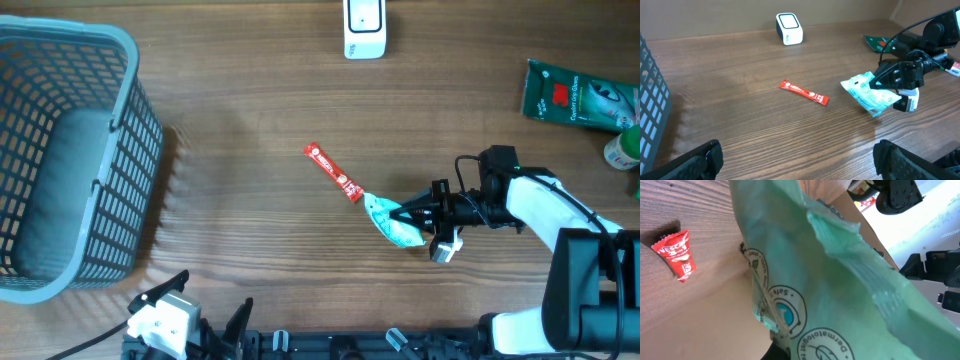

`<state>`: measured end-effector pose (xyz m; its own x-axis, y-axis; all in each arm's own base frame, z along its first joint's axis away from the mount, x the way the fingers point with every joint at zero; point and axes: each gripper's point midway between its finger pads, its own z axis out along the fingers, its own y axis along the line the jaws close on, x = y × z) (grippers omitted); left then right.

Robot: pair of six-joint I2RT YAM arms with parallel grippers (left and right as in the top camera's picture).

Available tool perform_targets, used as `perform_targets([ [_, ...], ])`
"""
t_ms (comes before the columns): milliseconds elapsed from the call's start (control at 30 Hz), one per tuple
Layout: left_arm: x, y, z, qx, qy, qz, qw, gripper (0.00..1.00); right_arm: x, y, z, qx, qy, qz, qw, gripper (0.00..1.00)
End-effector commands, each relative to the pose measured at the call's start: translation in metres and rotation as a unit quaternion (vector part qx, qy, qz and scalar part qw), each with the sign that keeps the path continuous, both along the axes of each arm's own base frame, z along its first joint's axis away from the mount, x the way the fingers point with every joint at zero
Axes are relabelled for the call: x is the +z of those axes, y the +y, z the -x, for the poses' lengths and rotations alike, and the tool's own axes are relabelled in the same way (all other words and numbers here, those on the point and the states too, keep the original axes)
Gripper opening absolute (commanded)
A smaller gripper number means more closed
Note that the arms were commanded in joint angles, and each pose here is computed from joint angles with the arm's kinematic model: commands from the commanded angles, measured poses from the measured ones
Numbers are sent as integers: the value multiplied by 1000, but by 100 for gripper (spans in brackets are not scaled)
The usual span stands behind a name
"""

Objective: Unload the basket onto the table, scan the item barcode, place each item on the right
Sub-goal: 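Lift the teal packet and pull it rightward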

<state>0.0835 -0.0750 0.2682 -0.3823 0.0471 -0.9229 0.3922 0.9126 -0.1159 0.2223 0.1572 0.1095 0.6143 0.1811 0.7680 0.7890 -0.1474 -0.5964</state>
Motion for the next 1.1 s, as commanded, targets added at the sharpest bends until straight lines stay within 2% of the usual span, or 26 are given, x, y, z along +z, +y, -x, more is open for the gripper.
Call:
perform_targets([
  [0,1,-2,2,-3,-2,5,1000,100,0,-2,-5,1,-12,18,1000,4],
  [467,1,-2,2,-3,-2,5,1000,100,-7,-5,-3,16,-50,42,998,5],
  [567,1,-2,2,-3,-2,5,1000,100,-7,-5,-4,27,-91,42,995,4],
  [667,1,-2,2,-3,-2,5,1000,100,3,-2,-6,38,-166,12,985,4],
  [767,1,-2,2,-3,-2,5,1000,100,15,1,-8,45,-250,-20,967,4],
  [867,1,-2,2,-3,-2,5,1000,100,8,-1,-12,64,-321,0,945,4],
  [933,1,-2,2,-3,-2,5,1000,100,-11,-6,-20,101,-402,58,908,4],
  [1000,1,-2,2,-3,-2,5,1000,100,-27,-13,-29,129,-449,106,878,4],
  [1067,1,-2,2,-3,-2,5,1000,100,-31,-14,-37,149,-509,125,838,4],
])
